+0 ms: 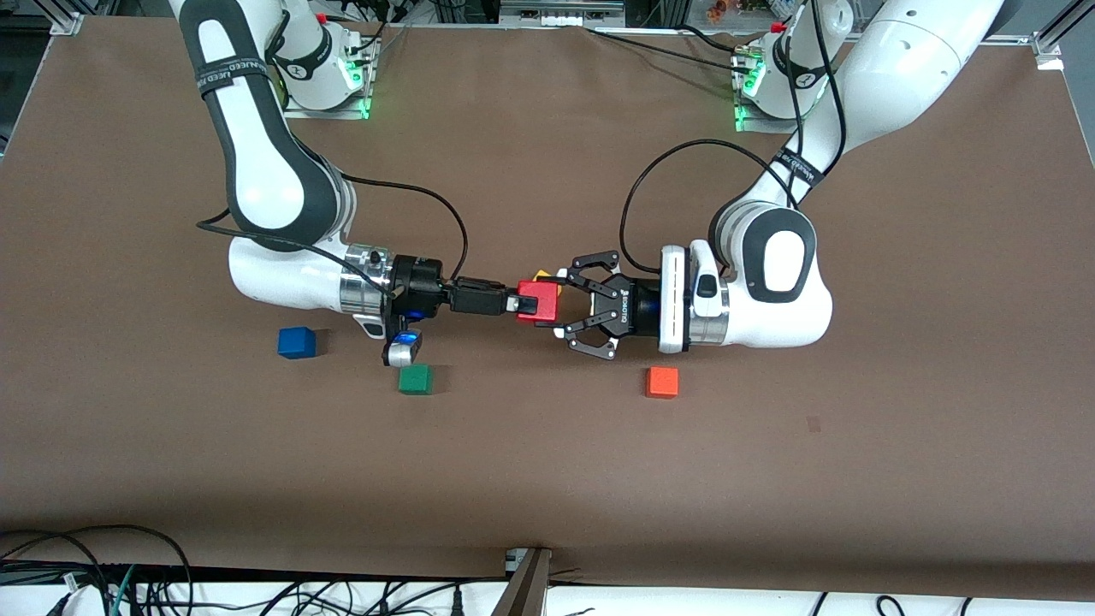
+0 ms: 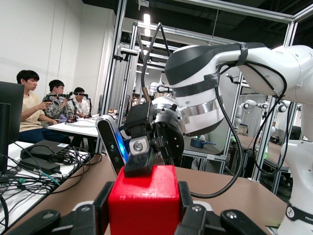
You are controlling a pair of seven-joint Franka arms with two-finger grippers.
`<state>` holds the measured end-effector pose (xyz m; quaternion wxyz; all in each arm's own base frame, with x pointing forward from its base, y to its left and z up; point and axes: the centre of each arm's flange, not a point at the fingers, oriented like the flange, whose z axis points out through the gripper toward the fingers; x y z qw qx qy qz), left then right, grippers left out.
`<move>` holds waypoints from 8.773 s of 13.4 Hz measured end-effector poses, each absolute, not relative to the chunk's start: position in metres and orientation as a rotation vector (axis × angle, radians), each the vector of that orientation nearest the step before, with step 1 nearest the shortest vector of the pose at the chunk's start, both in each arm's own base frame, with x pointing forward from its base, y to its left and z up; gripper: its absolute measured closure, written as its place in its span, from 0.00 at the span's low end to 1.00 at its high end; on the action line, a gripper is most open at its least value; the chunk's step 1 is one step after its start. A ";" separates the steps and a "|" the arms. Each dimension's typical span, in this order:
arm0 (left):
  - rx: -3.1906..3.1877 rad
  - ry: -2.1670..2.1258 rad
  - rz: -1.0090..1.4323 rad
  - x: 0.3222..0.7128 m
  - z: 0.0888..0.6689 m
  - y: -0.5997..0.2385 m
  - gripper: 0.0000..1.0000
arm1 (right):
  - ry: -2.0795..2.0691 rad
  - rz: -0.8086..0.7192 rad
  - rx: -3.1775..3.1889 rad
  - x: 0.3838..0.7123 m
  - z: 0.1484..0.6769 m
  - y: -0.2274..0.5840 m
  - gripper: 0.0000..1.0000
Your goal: Pass red block to right arm, stack on blue
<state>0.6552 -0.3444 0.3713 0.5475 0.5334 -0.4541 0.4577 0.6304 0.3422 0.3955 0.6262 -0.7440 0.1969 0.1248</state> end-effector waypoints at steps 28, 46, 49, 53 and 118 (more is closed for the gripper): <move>1.995 -1.191 0.066 0.642 0.432 -0.265 0.00 | -0.243 0.139 -2.789 0.648 0.372 0.117 0.44; 3.145 -0.070 -0.071 0.580 0.571 -0.087 0.00 | -0.240 -0.074 -3.083 0.597 0.268 0.031 0.44; 3.154 0.051 -0.059 0.553 0.577 -0.061 0.00 | -0.240 -0.074 -3.085 0.596 0.266 0.031 0.44; 3.155 0.082 -0.098 0.540 0.573 -0.053 0.00 | -0.241 -0.094 -3.097 0.598 0.260 0.030 0.44; 3.112 0.079 -0.153 0.547 0.570 -0.059 0.00 | 0.043 0.145 -3.093 0.559 0.574 0.002 0.00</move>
